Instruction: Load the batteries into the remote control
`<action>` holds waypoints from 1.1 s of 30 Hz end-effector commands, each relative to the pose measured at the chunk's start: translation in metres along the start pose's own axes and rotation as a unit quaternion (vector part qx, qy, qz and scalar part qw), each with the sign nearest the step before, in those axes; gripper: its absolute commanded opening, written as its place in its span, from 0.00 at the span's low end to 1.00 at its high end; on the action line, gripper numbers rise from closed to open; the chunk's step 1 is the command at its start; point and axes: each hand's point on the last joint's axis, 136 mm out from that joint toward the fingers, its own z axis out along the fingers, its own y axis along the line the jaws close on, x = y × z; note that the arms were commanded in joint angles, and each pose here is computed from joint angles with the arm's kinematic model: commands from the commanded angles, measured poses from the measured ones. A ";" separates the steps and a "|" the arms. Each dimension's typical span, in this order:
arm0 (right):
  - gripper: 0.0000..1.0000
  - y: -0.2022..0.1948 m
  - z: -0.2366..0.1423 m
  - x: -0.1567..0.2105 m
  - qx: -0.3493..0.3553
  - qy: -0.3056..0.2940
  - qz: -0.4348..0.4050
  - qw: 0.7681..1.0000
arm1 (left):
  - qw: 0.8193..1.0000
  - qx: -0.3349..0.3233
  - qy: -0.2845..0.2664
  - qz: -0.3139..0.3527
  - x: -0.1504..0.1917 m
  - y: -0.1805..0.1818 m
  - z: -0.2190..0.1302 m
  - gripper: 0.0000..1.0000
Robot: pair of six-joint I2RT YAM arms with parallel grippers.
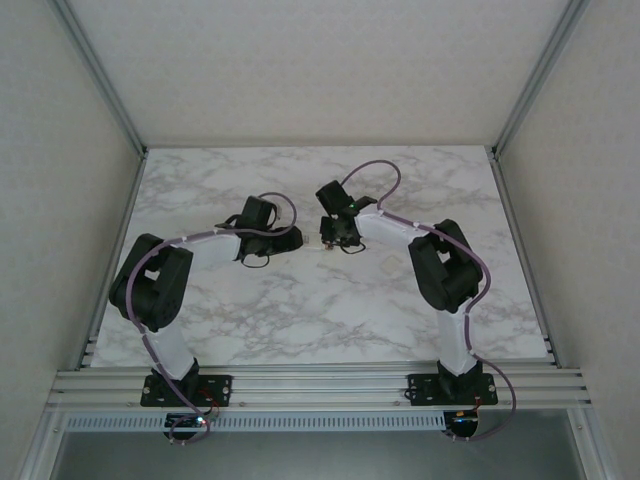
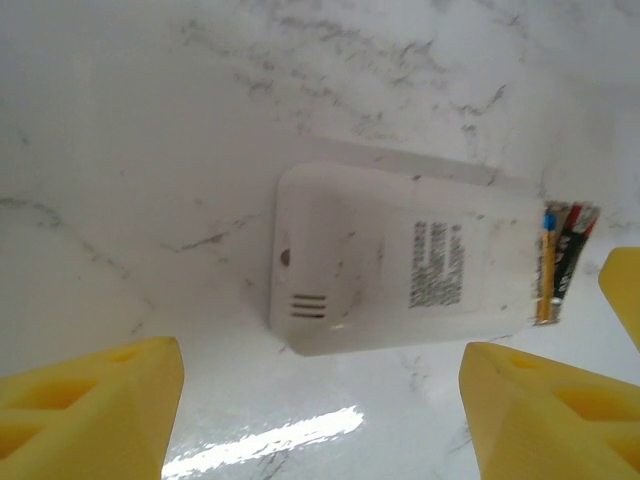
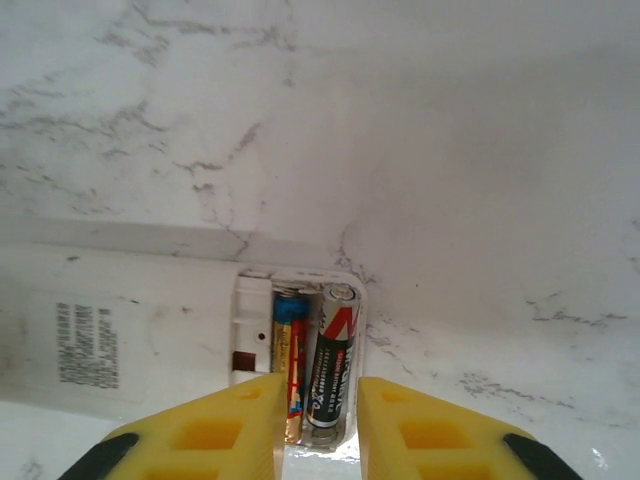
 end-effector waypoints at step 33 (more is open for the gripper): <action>0.12 -0.007 0.023 0.016 0.007 0.041 0.020 0.999 | 0.999 0.022 0.030 -0.001 -0.003 -0.005 0.026 0.60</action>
